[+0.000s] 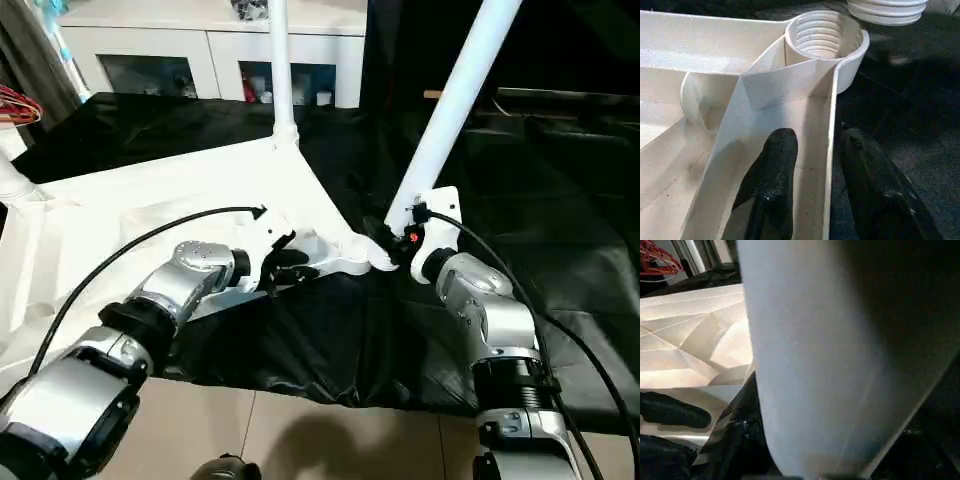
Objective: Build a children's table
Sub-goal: Insert table leg to table base
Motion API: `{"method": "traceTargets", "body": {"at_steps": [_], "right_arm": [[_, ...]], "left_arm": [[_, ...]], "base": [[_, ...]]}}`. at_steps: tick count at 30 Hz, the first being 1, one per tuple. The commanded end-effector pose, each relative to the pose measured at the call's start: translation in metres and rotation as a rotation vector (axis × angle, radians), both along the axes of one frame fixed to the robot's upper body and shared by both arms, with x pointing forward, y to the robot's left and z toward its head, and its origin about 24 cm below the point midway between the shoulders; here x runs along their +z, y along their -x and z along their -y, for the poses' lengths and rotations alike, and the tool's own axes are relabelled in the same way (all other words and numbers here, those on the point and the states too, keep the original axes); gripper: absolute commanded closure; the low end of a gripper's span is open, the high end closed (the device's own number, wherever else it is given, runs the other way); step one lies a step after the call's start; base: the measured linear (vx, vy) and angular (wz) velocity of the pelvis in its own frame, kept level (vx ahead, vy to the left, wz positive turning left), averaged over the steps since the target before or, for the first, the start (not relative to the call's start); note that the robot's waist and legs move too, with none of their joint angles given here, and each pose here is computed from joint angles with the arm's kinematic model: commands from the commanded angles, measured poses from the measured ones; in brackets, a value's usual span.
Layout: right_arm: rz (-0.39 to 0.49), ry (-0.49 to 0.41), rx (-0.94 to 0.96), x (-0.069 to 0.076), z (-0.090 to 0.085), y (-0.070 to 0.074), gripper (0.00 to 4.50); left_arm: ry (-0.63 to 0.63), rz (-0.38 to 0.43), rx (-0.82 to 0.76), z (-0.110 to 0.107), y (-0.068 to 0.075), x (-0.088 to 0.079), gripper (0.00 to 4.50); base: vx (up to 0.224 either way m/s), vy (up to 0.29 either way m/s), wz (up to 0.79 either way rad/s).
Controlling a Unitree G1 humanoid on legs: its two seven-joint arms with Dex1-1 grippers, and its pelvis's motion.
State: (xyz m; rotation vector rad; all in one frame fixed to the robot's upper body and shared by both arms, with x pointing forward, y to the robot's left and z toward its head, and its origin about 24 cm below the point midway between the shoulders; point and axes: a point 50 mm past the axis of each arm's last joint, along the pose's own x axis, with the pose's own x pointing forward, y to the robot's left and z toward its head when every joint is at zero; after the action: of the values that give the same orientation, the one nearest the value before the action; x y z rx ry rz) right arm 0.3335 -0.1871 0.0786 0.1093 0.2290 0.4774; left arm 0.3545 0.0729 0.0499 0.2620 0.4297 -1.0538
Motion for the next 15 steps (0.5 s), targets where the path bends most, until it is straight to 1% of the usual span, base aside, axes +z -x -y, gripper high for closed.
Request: {"method": "traceTargets", "body": {"at_steps": [1,4,9,11,12,14,15], "right_arm": [[0.047,0.009,0.008,0.0116,-0.0005,-0.0040,2.55],[0.047,0.013,0.015,0.0120,-0.0007,-0.0042,2.55],[0.049,0.009,0.033,0.0139,-0.0023,-0.0050,2.55],[0.048,0.014,0.051,0.0142,-0.0038,-0.0050,2.55],[0.049,0.016,0.065,0.0145,-0.0051,-0.0048,2.55],[0.052,-0.016,0.105,0.0189,-0.0092,-0.0050,2.55],[0.053,-0.029,0.115,0.0206,-0.0102,-0.0051,2.55]], "left_arm": [[-0.035,-0.003,-0.008,-0.0041,-0.0017,0.0002,3.24],[-0.050,-0.010,-0.027,-0.0047,-0.0005,-0.0014,3.57],[-0.064,-0.016,-0.046,-0.0050,0.0016,-0.0054,3.78],[-0.061,-0.019,-0.049,-0.0051,0.0022,-0.0061,4.02],[-0.060,-0.020,-0.050,-0.0053,0.0024,-0.0063,4.06],[-0.046,-0.026,-0.048,-0.0070,0.0023,-0.0055,4.13],[-0.044,-0.029,-0.050,-0.0076,0.0023,-0.0052,4.26]], "base": [[0.000,0.000,0.00],[0.000,0.000,0.00],[0.000,0.000,0.00],[0.000,0.000,0.00],[0.000,0.000,0.00],[0.000,0.000,0.00],[0.000,0.000,0.00]]}}
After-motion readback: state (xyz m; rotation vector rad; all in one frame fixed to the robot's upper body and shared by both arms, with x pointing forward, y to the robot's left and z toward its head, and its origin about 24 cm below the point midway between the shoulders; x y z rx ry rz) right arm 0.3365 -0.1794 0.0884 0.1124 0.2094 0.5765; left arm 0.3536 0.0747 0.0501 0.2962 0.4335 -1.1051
